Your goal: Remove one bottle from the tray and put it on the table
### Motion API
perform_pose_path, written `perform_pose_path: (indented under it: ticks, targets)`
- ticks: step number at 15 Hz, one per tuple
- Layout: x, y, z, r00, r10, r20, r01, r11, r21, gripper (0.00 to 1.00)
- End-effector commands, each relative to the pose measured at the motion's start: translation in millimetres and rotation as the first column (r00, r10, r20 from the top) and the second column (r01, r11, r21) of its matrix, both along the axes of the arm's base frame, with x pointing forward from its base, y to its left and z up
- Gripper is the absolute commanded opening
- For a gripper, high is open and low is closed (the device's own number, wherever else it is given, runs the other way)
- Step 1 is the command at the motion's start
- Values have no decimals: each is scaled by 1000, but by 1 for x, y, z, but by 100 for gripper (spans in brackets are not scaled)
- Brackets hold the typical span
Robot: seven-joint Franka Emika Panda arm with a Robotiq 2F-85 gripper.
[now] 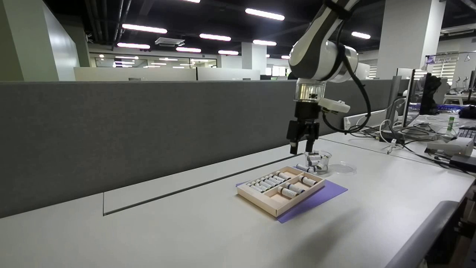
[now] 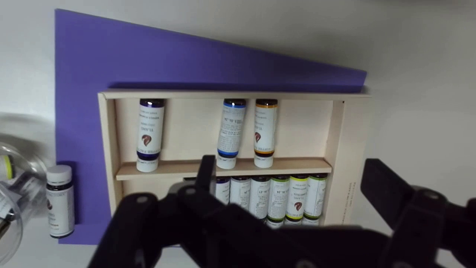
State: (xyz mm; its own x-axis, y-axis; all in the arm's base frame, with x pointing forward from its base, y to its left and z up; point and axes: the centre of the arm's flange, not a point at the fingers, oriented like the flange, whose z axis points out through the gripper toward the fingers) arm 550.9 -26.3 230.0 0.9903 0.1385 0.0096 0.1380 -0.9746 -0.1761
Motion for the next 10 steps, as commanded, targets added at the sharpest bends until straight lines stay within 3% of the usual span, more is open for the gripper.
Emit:
perform_pose_path:
  ticks: [1,6,10]
  targets:
    - [53,21,-30,998,28,-58,-26,999,20,100]
    - [67,51,-83,983,98,-156,-97,995,16,100]
    - [62,51,-109,963,88,-256,-91,996,-3,100]
